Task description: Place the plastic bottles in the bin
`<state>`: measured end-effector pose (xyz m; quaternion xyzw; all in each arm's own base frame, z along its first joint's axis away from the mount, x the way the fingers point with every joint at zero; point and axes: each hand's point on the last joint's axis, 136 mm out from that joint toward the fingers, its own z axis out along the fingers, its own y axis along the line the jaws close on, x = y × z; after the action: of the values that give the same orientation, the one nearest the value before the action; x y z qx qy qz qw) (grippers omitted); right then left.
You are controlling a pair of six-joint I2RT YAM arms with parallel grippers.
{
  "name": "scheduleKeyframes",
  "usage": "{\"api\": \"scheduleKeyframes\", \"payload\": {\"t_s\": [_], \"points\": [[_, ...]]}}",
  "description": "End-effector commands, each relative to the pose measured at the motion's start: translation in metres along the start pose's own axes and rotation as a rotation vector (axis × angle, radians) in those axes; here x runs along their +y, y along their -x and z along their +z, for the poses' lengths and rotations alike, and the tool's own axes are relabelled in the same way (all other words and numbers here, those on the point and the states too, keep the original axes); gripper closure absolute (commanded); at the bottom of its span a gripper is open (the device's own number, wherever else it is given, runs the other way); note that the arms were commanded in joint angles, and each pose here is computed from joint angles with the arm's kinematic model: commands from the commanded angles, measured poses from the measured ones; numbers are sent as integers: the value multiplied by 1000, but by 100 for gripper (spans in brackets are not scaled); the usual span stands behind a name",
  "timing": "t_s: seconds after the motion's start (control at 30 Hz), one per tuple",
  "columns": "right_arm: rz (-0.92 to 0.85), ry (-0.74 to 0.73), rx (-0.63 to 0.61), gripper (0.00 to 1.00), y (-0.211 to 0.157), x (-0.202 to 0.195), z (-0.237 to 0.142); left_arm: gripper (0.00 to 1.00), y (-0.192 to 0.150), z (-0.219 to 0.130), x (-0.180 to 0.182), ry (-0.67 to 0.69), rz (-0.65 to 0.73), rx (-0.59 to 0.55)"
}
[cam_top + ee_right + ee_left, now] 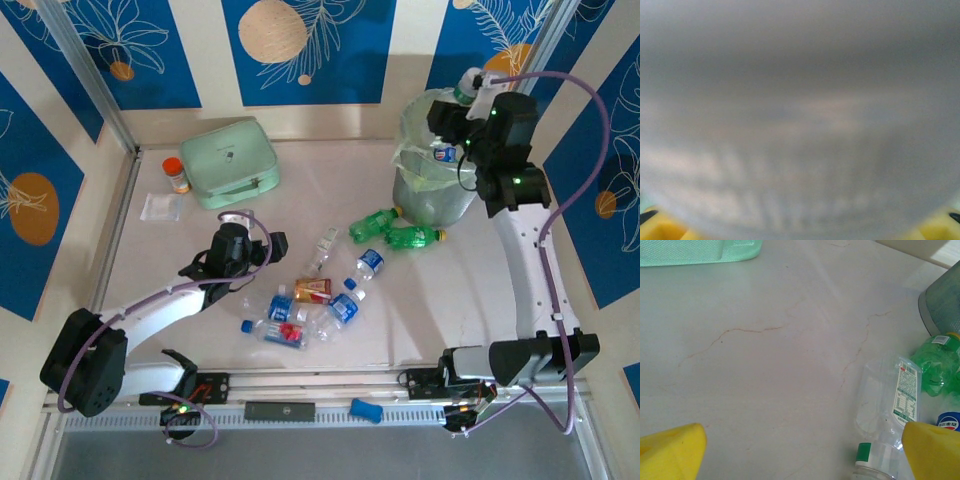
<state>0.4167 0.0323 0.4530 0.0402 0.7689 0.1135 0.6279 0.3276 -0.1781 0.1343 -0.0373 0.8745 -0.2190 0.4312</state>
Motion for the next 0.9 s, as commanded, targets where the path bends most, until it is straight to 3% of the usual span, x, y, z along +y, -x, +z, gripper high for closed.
{"api": "scheduleKeyframes", "payload": {"t_s": [0.0,0.2,0.53,0.73,0.87], "points": [[-60,-134,-14,48,15,-32,4,0,1,3,-3,-22,-20,4],[-19,-208,61,48,1,-67,24,0,2,4,-9,-48,-34,12],[77,-210,272,47,-62,-93,66,0,9,-12,-2,-26,-26,-45],[97,-212,371,38,-83,-98,83,0,9,-13,1,-21,-30,-50],[97,-216,372,24,-79,-98,85,0,10,-13,0,-24,-30,-51]]}}
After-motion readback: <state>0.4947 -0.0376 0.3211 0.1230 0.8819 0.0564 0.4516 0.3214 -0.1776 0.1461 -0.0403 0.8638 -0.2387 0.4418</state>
